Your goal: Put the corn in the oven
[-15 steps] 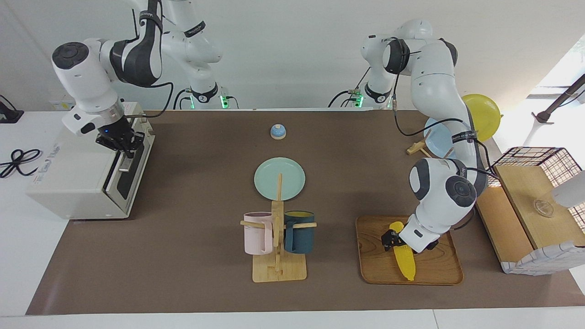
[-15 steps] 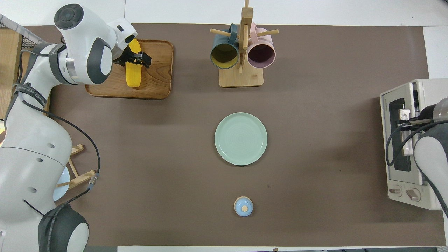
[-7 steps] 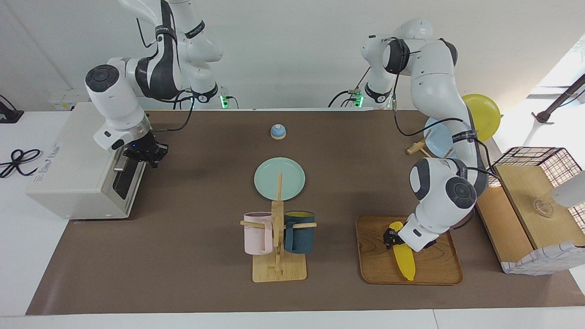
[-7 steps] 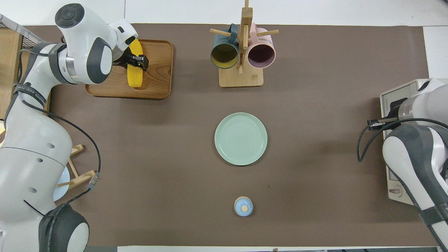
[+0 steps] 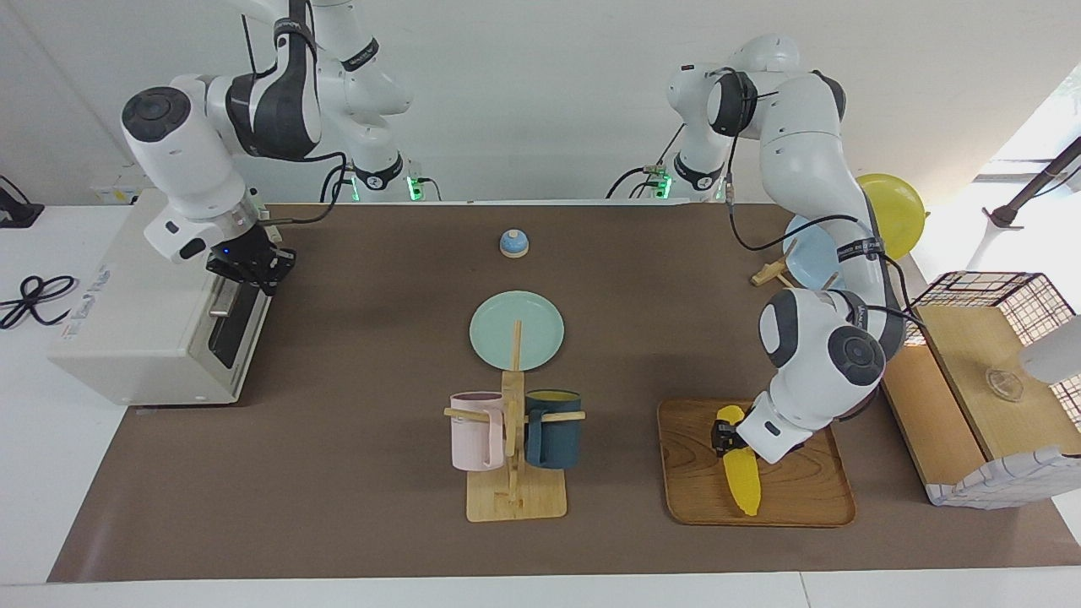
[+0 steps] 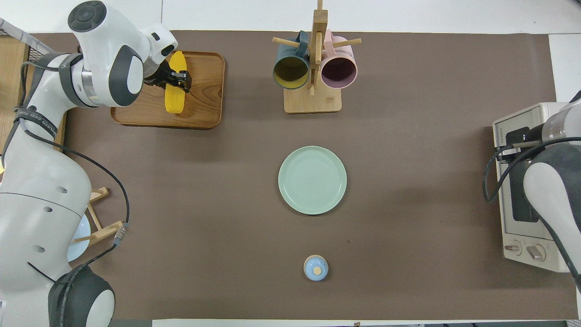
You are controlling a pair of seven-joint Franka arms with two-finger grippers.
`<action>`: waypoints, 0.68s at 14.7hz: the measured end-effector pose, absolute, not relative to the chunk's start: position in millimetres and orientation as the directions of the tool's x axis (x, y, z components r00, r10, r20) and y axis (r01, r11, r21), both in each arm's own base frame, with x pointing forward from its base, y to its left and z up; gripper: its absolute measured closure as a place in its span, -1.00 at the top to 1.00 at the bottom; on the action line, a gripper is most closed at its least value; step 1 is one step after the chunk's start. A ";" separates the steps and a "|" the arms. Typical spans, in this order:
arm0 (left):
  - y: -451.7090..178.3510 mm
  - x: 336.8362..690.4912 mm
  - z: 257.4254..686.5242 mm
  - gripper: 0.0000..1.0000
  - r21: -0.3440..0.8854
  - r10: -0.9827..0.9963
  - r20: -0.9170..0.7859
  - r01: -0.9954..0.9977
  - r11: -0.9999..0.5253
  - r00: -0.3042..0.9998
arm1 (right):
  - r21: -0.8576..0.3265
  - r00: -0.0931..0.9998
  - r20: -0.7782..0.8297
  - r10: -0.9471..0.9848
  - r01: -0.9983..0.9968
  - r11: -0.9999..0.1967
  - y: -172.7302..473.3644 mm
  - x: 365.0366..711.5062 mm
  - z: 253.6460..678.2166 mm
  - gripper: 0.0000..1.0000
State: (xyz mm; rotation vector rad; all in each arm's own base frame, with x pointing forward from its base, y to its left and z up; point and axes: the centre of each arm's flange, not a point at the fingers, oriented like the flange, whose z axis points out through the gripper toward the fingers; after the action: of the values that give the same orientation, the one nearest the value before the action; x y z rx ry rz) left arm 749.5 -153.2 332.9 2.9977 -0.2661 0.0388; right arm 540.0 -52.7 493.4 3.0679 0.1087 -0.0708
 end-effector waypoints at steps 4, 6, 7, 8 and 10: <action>-162.3 733.5 409.0 0.13 0.161 -0.095 0.038 -0.100 -0.982 0.995 | 0.072 0.995 -0.047 0.083 0.087 -0.994 -98.7 533.7 485.1 -0.98; -176.7 712.6 442.2 0.13 0.165 -0.065 0.032 -0.069 -0.984 0.997 | 0.070 0.995 -0.051 0.086 0.089 -0.994 -110.4 529.0 472.0 -0.98; -187.2 697.6 455.9 0.13 0.166 -0.054 0.025 -0.058 -0.984 0.998 | 0.069 0.993 -0.050 0.106 0.109 -0.992 -109.9 528.8 471.5 -0.98; -199.1 680.6 467.2 0.13 0.167 -0.044 0.013 -0.046 -0.985 0.999 | 0.071 0.991 -0.050 0.121 0.124 -0.990 -109.2 528.5 472.6 -0.98; -230.4 643.3 479.4 0.13 0.165 -0.023 -0.019 -0.020 -0.986 1.000 | 0.082 0.989 -0.055 0.137 0.141 -0.987 -109.2 528.2 472.6 -0.98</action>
State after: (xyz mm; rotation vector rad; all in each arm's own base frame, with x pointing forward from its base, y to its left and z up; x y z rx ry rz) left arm 643.3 -230.4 479.4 2.9759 -0.0325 -0.0306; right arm 528.2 -109.2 472.6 3.0474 0.2129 -0.0754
